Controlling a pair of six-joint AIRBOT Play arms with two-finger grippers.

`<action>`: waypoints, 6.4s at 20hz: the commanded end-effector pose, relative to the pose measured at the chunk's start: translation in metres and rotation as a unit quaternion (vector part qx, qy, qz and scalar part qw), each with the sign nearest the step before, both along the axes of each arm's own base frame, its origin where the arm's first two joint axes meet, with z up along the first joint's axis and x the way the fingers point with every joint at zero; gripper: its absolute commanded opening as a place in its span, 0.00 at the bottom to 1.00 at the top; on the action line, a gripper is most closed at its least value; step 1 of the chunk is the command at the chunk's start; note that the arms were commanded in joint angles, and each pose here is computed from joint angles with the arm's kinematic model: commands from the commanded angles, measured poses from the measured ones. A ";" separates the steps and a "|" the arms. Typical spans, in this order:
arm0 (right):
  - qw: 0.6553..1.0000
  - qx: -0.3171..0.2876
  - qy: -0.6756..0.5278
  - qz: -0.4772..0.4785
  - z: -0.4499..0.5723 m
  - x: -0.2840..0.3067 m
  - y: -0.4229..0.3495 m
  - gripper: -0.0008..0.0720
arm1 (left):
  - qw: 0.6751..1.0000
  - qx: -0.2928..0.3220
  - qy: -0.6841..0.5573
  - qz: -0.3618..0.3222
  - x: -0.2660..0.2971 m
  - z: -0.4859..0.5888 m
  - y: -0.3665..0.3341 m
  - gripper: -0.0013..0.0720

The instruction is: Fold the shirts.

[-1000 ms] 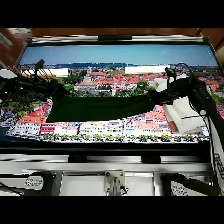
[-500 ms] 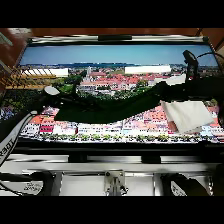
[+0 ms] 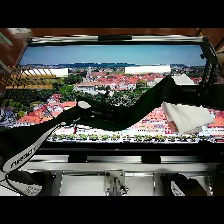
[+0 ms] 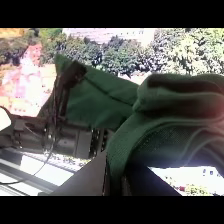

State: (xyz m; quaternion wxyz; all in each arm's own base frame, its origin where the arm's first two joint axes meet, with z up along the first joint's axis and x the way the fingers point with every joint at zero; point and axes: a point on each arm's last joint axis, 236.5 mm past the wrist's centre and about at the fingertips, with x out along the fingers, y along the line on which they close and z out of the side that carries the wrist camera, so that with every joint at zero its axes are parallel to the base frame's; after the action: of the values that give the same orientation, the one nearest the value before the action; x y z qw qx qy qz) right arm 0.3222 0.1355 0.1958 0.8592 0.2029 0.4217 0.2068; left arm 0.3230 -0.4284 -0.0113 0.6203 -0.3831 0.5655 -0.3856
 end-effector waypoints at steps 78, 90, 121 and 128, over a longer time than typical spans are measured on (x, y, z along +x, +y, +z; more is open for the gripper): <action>0.975 0.136 -0.092 -0.152 0.062 0.201 -0.135 0.09 | 0.862 0.168 -0.358 0.319 0.050 0.255 0.393 0.06; 0.958 -0.065 -0.006 -0.280 0.018 0.131 -0.288 0.09 | 0.882 0.147 -0.365 0.261 0.041 0.254 0.348 0.06; 0.862 -0.229 0.069 -0.447 0.039 0.001 -0.355 0.76 | 0.892 0.203 -0.337 0.223 0.054 0.215 0.348 0.05; 0.958 -0.264 -0.029 -0.106 0.024 0.113 -0.100 0.76 | 0.844 0.494 -0.210 -0.016 0.075 0.122 0.332 0.21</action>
State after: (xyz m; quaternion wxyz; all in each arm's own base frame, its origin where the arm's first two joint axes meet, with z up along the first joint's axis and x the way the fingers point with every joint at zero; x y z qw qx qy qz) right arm 0.4270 -0.0585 0.2499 0.9264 0.0874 0.3563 -0.0847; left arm 0.3976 -0.1043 0.1433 0.8707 -0.0417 0.4512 -0.1912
